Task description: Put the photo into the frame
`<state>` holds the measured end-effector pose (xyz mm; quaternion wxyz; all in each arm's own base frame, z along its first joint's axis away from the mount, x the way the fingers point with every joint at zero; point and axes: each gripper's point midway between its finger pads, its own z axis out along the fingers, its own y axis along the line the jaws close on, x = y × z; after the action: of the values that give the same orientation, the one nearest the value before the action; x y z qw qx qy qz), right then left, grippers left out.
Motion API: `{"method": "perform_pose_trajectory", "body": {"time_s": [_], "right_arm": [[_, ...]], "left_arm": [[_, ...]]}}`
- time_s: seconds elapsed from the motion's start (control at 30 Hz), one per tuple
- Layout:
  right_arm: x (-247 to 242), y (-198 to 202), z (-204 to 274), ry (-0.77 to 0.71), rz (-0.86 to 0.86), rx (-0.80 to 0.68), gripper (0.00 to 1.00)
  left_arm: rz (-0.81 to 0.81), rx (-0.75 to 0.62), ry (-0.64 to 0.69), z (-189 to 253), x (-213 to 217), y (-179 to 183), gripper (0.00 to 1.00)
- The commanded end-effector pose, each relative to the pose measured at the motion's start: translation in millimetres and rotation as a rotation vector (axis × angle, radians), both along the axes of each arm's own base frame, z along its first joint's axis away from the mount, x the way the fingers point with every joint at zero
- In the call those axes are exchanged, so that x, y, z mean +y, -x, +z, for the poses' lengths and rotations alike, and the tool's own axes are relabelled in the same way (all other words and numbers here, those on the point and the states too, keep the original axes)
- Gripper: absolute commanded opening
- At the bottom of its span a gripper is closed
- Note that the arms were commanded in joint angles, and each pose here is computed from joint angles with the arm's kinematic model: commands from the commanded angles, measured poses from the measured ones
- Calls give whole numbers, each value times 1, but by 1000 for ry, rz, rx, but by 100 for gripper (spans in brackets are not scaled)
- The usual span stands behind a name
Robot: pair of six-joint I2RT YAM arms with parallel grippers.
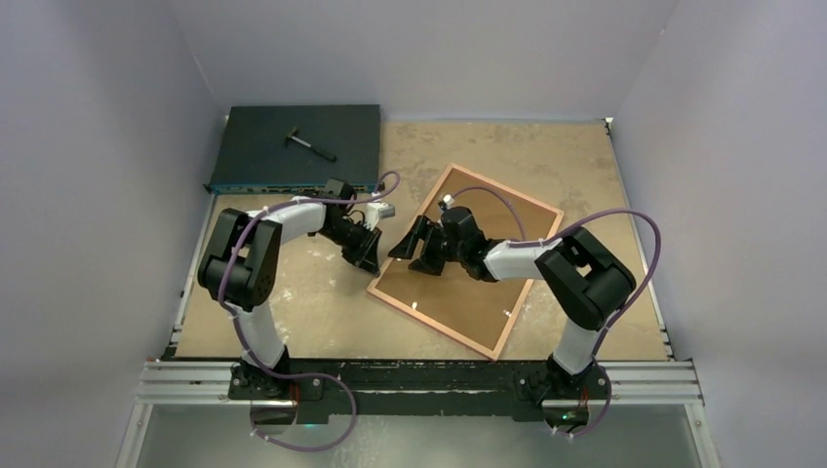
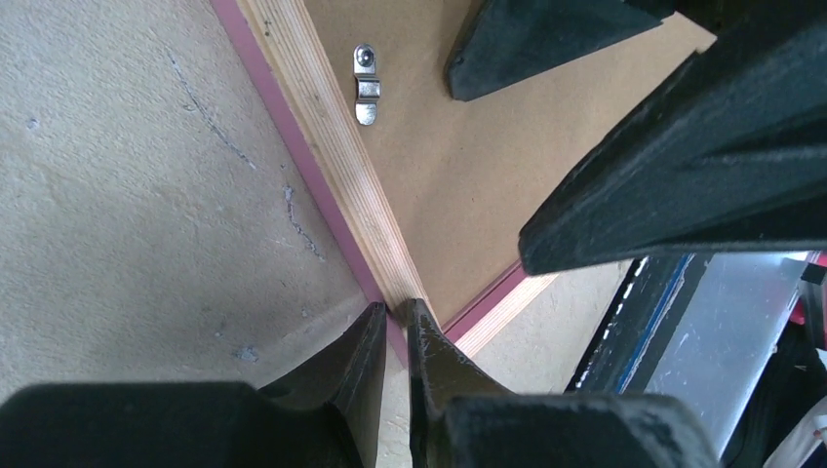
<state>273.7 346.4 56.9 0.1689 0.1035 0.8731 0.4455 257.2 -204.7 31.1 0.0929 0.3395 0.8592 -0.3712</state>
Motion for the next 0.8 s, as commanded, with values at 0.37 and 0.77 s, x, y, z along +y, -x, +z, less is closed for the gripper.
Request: {"method": "perform_pose_trajectory", "body": {"time_s": [0.37,0.77], "right_arm": [[8,-29,-4,52,-96,-69,72],[16,-31,-8,45,-91,-61,69]], "left_arm": [[53,16,84,16,-16,-28,21],[55,56,35,-9,-9,-19,14]]}}
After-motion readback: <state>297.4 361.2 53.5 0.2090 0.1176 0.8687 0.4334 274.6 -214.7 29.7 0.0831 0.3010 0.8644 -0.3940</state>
